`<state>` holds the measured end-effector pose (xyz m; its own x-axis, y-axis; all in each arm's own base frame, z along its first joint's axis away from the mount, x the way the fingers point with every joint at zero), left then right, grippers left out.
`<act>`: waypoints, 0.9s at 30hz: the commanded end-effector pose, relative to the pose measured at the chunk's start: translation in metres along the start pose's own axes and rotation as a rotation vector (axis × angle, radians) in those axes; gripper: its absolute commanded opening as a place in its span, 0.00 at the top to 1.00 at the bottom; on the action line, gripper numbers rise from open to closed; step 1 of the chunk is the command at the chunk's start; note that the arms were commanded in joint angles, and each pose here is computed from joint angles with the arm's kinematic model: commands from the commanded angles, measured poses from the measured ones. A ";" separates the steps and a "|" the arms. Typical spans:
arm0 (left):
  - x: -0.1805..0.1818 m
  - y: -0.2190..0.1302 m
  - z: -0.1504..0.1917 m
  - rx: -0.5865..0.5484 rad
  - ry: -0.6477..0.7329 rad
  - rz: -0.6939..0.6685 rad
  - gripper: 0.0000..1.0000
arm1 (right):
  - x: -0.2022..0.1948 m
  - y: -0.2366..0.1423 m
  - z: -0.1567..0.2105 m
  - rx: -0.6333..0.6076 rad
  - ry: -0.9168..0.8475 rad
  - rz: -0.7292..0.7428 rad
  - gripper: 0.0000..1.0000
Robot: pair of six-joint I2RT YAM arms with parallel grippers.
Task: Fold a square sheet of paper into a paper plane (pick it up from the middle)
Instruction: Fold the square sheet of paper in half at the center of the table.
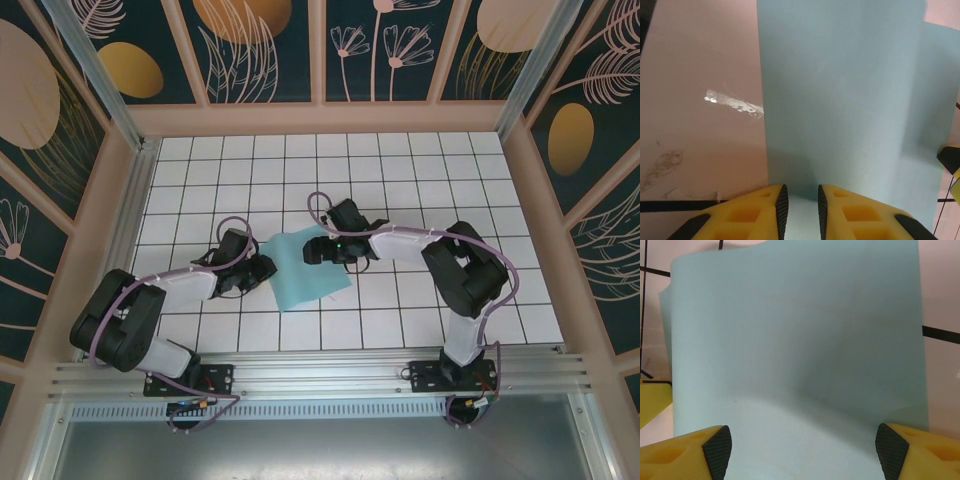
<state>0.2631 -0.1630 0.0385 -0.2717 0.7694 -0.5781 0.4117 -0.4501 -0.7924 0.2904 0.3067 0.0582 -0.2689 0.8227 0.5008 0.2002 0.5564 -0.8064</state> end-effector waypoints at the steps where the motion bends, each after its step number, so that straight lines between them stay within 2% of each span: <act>1: 0.011 0.009 0.004 0.017 -0.008 -0.046 0.74 | 0.008 0.012 0.018 0.087 -0.039 -0.029 0.16; 9: 0.010 0.013 0.003 0.024 0.015 -0.047 0.76 | 0.029 0.006 0.018 0.087 -0.063 -0.135 0.01; 19: 0.011 0.023 0.001 0.063 0.104 -0.101 0.78 | 0.048 -0.002 0.015 0.099 0.014 -0.286 0.01; 27: 0.002 0.036 0.002 0.097 0.155 -0.092 0.79 | 0.034 0.014 0.019 0.116 0.053 -0.196 0.01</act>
<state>0.2881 -0.1796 0.0354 -0.1651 0.8191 -0.5495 0.3837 -0.4599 -0.8008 0.2668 0.3397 0.0696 -0.2767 0.6804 0.6786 0.0446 0.7145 -0.6983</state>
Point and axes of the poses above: each hand's point on the last joint's axis, 136 mm out from that joint toward the fingers, its own y axis out along the fingers, its own x axis along the line the jaws close on, z = x × y, the point moved 3 cm from there along -y, back along the fingers, and after that the axes turned 3 degrees about y, right-handed, at the moved point
